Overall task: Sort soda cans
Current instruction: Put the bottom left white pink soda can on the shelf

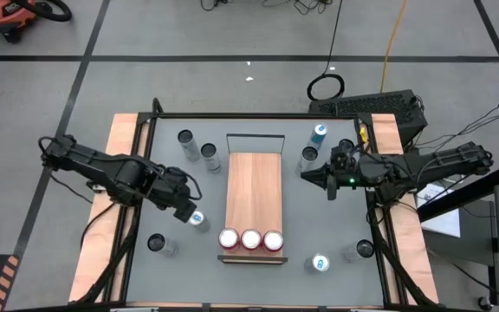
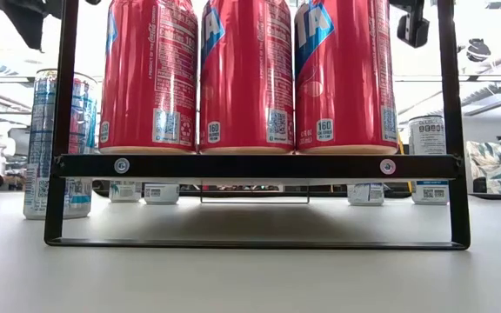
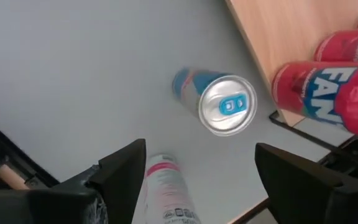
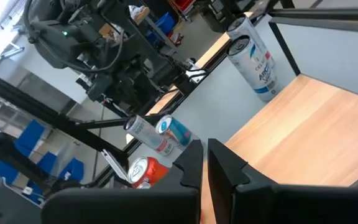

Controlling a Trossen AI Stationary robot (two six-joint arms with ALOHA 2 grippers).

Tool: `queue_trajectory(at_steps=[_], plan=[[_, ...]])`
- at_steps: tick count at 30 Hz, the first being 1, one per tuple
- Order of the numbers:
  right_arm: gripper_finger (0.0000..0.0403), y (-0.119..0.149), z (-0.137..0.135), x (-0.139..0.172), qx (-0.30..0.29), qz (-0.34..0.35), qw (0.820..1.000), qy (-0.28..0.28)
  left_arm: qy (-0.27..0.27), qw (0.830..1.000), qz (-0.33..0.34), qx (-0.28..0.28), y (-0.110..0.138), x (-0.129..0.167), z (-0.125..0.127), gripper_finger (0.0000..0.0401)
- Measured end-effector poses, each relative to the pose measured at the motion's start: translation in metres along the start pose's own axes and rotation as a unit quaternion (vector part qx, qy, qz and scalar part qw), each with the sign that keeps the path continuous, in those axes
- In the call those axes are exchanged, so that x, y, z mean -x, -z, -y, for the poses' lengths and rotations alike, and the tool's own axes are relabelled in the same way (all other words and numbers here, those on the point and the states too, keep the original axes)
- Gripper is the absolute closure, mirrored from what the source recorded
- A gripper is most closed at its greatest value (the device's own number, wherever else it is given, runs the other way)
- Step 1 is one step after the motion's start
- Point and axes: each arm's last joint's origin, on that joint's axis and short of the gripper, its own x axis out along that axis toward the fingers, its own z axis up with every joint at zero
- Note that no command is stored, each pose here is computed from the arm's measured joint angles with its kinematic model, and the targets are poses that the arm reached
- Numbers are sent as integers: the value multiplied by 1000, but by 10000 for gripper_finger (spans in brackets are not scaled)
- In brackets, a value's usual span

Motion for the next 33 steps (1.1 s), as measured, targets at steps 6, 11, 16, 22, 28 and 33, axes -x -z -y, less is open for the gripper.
queue_trajectory(at_steps=[6, 11, 16, 22, 28, 33], plan=[[403, 0, 0, 0, -28, 0, 1000, 0, 31, 999, -5, -22, 9, 4, 4, 100], [403, 1, 0, -1, -29, 0, 1000, 2, 41, 998, -25, -33, 24, 10, 1, 100], [403, 5, 2, -7, -12, -12, 1000, 17, 52, 996, -66, -9, 39, 16, -3, 100], [403, 11, 5, -18, -3, -29, 999, 38, 38, 990, -130, 47, 55, 19, -4, 100], [403, 18, 8, -28, 4, -45, 997, 55, 21, 985, -140, 96, 62, 19, -6, 100], [403, 19, 9, -30, 5, -49, 997, 57, -38, 984, -133, 110, 69, 14, -11, 98]])
